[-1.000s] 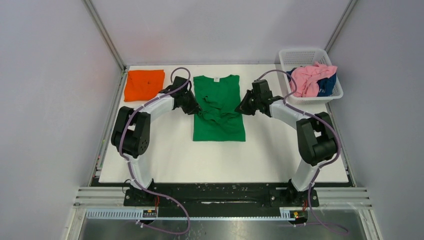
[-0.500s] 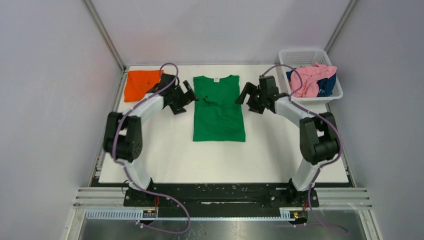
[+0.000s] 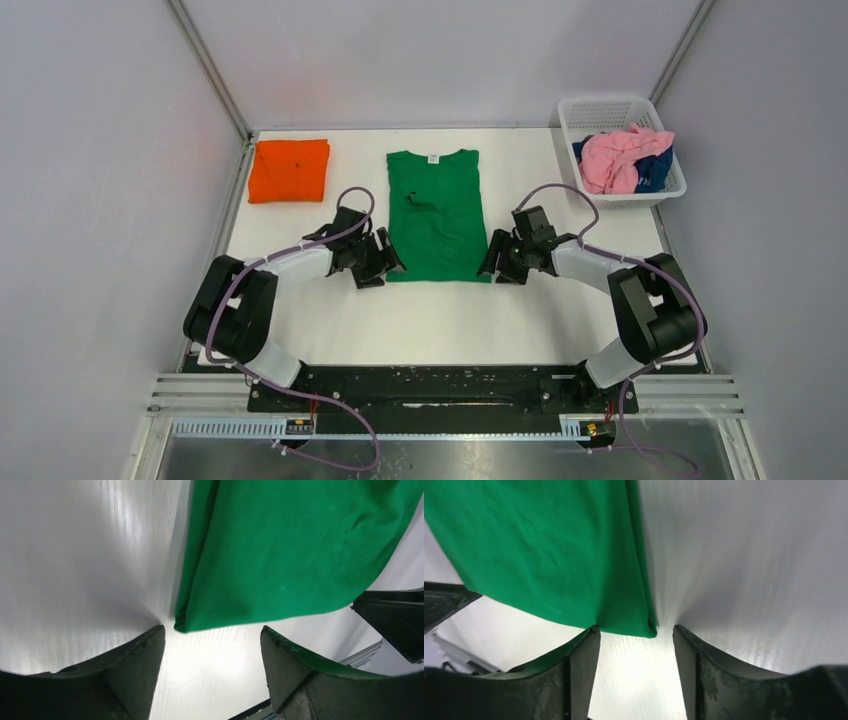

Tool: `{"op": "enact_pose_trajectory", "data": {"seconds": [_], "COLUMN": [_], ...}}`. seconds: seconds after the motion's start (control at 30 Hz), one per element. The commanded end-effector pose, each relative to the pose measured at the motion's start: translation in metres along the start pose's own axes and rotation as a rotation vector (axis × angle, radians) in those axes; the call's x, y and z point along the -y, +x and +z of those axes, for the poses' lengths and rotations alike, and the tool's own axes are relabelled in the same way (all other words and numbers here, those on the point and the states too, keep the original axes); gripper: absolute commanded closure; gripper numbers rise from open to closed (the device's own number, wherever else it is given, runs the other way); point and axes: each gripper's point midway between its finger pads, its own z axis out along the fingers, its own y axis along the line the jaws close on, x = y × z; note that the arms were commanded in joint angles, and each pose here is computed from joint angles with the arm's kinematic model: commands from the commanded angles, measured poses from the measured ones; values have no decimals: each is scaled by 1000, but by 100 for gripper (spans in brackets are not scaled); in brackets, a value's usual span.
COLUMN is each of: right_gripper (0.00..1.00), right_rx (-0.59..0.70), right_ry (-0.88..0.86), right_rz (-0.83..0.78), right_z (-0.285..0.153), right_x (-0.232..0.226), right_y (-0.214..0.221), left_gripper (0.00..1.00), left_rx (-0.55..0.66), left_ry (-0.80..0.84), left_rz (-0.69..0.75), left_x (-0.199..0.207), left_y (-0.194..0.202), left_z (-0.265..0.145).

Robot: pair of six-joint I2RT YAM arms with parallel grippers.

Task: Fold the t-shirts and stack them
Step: Grab one side of the 2/3 rectangular tshirt with both arms, then fold the long partially folded tshirt into a neat square

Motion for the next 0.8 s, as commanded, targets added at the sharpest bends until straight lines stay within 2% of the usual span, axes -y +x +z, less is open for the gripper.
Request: {"op": "enact_pose_trajectory", "data": {"seconds": [0.0, 0.1, 0.17, 0.2, 0.27, 0.33, 0.43, 0.63, 0.77], "right_gripper": [41, 56, 62, 68, 83, 95, 100, 100, 100], "right_rx": [-10, -65, -94, -94, -96, -102, -113, -218, -307], "right_ry": [5, 11, 8, 21, 22, 15, -5, -92, -241], "right_rz": [-8, -13, -24, -28, -30, -30, -56, -116, -159], "right_z": [14, 18, 18, 18, 17, 14, -1, -54, -99], "right_x": [0, 1, 0, 2, 2, 0, -5, -4, -19], "right_y": [-3, 7, 16, 18, 19, 22, 35, 103, 149], "left_gripper": [34, 48, 63, 73, 99, 100, 100, 100, 100], "left_rx": [2, -28, -42, -42, -30, -4, 49, 88, 146], "left_ry": [-22, -35, -31, -35, -41, -51, -81, -60, 11], "left_rz": [18, 24, 39, 46, 63, 78, 99, 147, 229], "left_x": [-5, -8, -7, -7, -4, -3, -8, -23, -15], "left_y": [0, 6, 9, 10, 9, 8, 12, 60, 85], "left_z": [21, 30, 33, 34, 34, 31, 12, -37, -86]}}
